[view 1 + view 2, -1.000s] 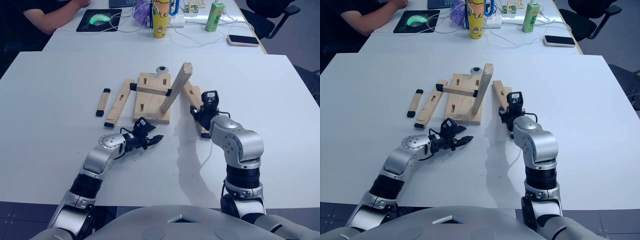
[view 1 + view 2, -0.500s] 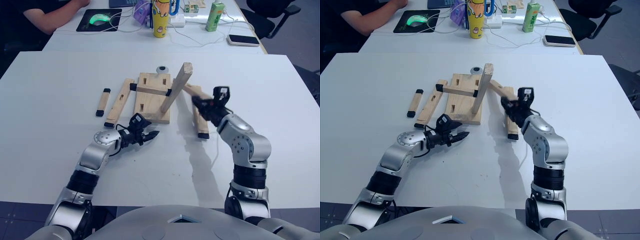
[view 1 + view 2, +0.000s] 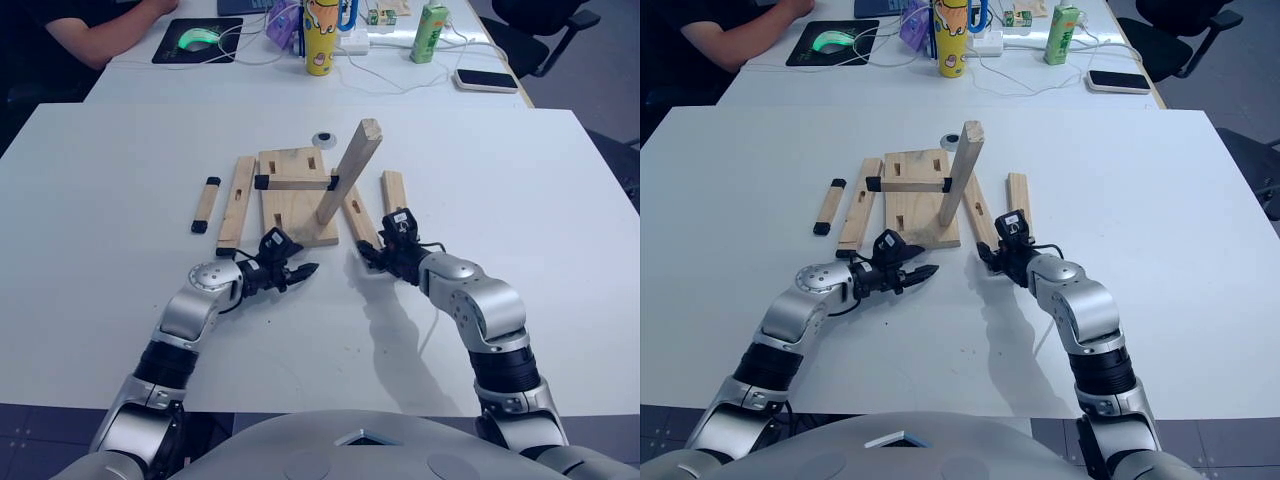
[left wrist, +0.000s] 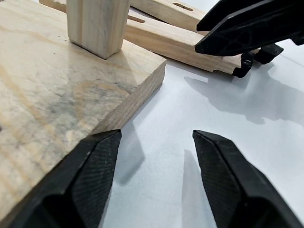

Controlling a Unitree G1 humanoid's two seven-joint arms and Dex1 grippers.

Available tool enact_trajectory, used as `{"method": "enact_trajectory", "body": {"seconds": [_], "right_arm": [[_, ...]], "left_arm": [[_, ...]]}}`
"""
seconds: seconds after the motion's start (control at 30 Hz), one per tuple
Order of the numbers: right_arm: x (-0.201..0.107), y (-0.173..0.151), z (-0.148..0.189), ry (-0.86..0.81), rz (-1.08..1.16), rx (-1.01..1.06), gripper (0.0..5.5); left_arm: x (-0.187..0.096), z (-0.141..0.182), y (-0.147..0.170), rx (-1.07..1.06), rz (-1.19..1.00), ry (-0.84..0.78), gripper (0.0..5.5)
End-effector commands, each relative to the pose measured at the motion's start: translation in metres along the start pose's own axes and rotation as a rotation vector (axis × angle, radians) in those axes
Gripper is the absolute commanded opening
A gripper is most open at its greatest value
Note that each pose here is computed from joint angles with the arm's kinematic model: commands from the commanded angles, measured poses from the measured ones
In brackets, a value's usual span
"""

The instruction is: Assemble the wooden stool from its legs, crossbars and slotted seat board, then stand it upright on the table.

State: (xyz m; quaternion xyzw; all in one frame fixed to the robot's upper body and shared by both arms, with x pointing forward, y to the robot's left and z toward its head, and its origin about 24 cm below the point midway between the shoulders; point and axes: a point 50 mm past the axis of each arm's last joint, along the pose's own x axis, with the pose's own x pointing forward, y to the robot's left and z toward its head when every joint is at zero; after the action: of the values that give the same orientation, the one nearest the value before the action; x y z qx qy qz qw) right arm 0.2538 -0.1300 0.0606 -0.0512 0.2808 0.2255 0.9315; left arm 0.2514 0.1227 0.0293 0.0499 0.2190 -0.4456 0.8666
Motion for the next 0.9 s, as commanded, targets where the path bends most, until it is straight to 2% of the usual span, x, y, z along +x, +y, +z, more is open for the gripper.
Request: {"method": "enact_trajectory", "body": {"seconds": [0.03,0.33,0.5,0.63,0.73,0.9], "right_arm": [[0.014,0.002,0.007,-0.034,-0.02,-0.02,2.84],[0.036,0.0,0.002,-0.024,-0.053,-0.021,2.84],[0.037,0.001,-0.007,-0.004,-0.062,-0.042,2.16],[0.037,0.001,-0.007,-0.007,-0.074,-0.062,2.09],[0.034,-0.004,0.004,-0.082,-0.116,-0.048,2.09],[0.017,-0.029,0.043,-0.353,-0.221,0.036,2.09]], "left_arm": [[0.002,0.0,-0.001,-0.001,-0.006,0.005,2.8],[0.005,0.001,-0.001,0.004,-0.019,0.01,2.8],[0.005,0.0,-0.001,0.007,-0.025,0.016,2.8],[0.004,-0.001,-0.002,0.006,-0.026,0.018,2.8],[0.004,0.0,-0.001,0.005,-0.025,0.014,2.8],[0.003,0.002,-0.002,-0.014,-0.029,-0.008,2.8]]}}
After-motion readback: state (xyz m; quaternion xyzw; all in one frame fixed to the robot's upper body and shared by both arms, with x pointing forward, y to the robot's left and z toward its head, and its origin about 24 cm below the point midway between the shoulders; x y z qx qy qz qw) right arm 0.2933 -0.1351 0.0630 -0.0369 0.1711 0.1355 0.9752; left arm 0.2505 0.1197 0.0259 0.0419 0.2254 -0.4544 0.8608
